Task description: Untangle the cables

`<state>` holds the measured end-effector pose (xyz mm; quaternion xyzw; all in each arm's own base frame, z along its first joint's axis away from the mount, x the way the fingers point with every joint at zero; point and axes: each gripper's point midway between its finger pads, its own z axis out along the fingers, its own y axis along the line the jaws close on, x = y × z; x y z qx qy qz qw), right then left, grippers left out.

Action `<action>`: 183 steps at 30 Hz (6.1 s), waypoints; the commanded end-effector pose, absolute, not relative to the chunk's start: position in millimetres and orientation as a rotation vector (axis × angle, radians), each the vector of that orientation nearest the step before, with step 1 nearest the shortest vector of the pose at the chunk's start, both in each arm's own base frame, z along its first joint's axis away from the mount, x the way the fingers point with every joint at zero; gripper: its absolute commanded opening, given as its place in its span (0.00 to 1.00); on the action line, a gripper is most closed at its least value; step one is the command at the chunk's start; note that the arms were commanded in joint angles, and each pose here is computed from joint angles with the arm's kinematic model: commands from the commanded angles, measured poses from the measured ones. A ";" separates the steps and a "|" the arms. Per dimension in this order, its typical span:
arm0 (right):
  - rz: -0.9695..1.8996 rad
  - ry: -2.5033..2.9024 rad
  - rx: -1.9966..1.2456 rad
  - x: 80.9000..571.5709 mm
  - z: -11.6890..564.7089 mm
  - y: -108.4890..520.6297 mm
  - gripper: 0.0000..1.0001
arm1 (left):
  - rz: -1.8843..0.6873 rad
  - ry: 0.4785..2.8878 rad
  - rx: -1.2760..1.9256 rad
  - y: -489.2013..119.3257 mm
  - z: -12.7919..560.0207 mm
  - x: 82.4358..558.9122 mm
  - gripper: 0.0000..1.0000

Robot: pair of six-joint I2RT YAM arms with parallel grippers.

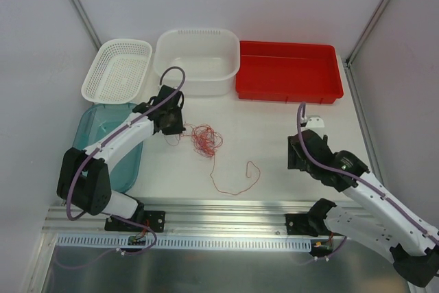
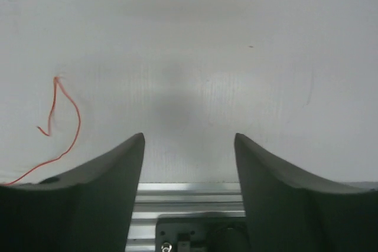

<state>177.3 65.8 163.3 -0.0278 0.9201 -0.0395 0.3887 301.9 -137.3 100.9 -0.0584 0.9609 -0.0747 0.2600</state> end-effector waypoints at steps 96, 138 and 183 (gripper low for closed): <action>0.308 1.959 -0.190 217.3 298.5 139.1 0.01 | -0.215 2.682 0.167 -152.8 94.4 272.3 0.00; 0.478 2.374 -0.322 330.4 85.9 214.4 0.74 | -0.249 2.684 0.523 -273.2 60.7 263.5 0.74; 0.211 1.922 -0.087 335.2 324.8 100.7 0.01 | -0.155 2.786 0.220 -197.6 21.3 224.8 0.00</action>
